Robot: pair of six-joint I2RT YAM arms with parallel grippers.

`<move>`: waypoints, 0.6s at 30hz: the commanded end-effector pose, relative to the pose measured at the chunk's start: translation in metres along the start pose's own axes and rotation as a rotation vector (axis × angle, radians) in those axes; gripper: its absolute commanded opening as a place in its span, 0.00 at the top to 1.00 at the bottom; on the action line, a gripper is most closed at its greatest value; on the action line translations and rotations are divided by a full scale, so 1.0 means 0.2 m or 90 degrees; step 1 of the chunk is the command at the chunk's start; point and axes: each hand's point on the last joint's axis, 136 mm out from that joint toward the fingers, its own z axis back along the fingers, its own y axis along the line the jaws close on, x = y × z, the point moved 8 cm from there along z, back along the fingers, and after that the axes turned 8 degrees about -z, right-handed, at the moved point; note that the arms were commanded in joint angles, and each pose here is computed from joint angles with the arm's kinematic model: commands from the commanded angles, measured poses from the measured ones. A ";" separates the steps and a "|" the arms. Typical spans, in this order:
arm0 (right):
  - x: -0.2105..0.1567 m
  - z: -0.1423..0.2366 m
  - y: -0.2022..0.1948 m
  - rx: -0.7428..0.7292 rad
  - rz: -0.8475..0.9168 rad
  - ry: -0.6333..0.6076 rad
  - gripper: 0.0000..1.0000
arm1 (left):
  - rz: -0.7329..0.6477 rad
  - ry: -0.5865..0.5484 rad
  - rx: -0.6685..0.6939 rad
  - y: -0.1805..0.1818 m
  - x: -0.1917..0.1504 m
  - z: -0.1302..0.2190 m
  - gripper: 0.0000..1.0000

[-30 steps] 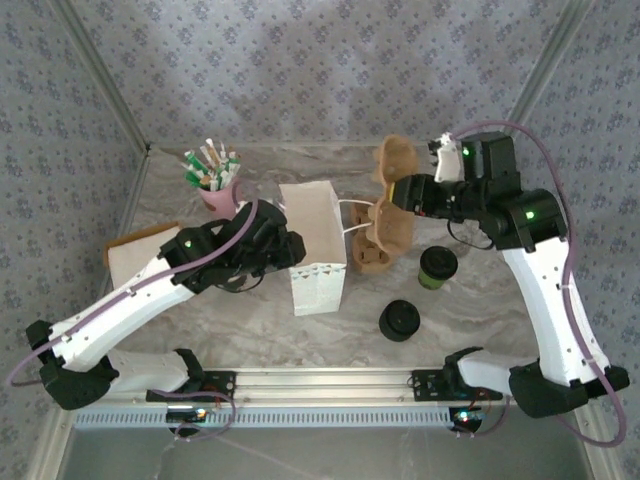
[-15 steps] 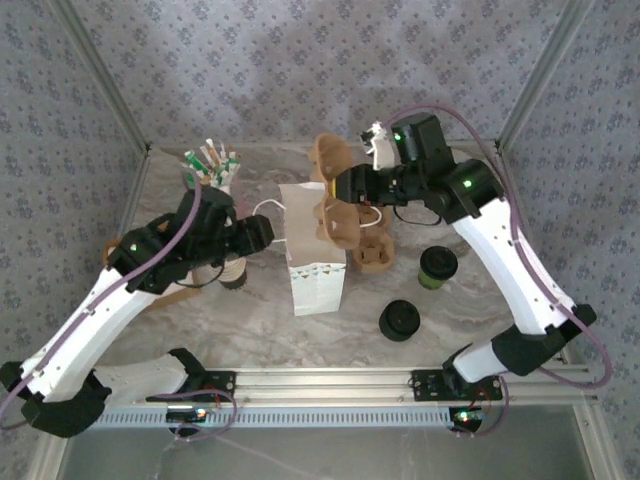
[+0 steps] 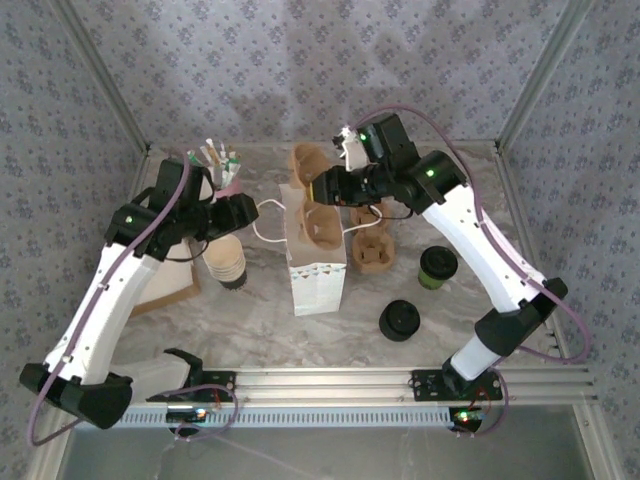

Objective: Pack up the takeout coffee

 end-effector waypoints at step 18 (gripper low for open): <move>-0.10 -0.11 -0.09 -0.041 -0.069 0.049 0.67 | -0.027 0.003 -0.038 -0.04 0.06 -0.08 0.38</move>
